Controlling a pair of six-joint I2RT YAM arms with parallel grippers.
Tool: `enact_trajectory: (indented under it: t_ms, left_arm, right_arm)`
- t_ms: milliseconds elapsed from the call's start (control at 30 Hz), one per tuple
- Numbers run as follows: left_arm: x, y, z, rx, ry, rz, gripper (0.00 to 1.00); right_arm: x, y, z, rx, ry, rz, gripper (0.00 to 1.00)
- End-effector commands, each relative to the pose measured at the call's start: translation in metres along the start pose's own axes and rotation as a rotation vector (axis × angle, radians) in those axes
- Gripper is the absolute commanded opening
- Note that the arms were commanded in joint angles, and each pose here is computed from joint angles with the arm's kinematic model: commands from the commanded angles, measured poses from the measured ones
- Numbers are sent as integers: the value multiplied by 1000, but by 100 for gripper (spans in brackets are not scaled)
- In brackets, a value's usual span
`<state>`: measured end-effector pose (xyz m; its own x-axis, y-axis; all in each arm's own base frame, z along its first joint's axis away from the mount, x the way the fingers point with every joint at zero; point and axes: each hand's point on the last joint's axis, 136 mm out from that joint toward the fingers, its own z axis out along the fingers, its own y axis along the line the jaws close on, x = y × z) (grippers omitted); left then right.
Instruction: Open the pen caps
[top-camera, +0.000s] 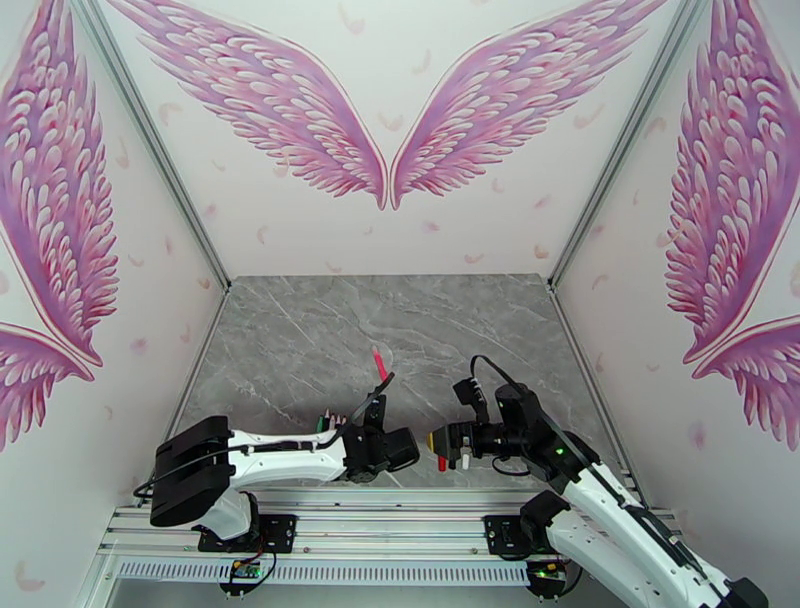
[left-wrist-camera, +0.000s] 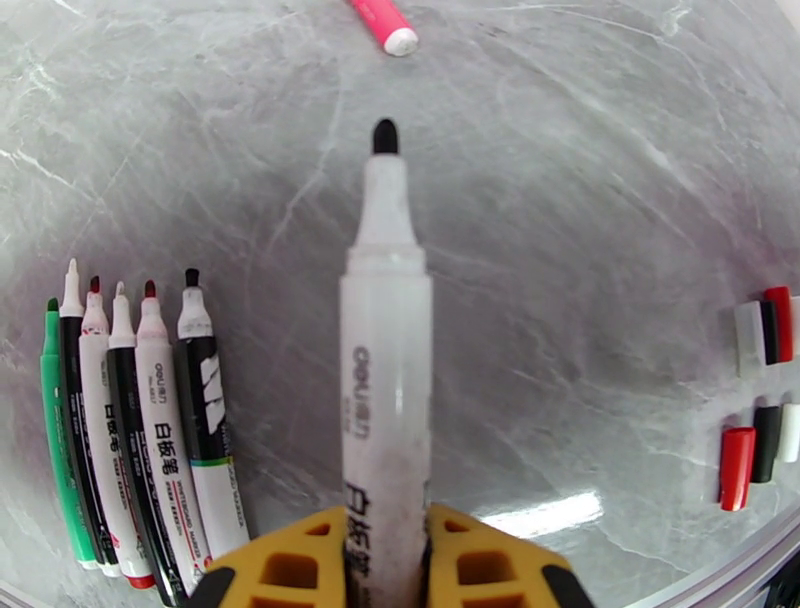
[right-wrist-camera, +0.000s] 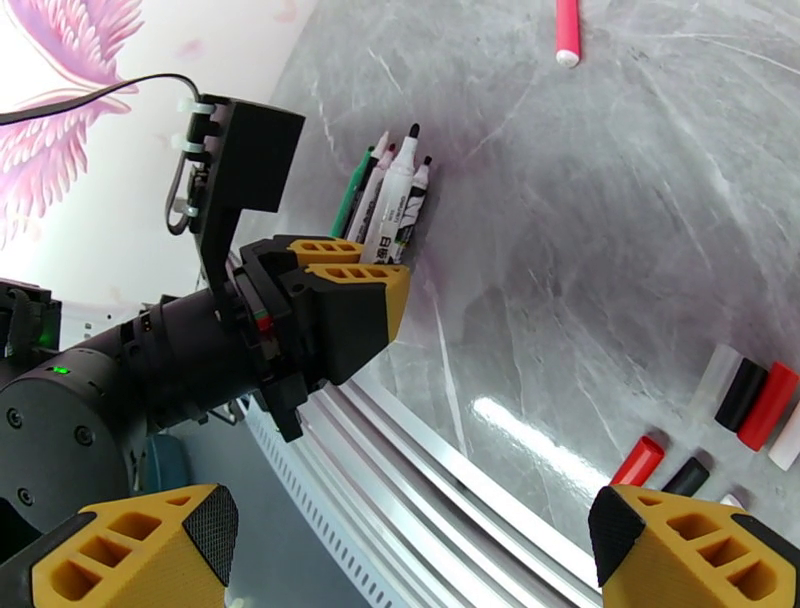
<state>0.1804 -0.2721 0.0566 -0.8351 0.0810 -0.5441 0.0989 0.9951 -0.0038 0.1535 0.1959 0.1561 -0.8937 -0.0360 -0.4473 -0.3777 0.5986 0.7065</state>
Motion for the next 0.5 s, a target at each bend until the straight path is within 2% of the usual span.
enact_trajectory:
  t_ms: [0, 467]
  left_arm:
    - [-3, 5, 3, -48, 11, 0, 3]
    - [12, 12, 24, -108, 77, -23, 4]
  right_arm:
    - [-7, 11, -4, -26, -24, -52, 99]
    - [-12, -2, -7, 56, -62, -48, 99]
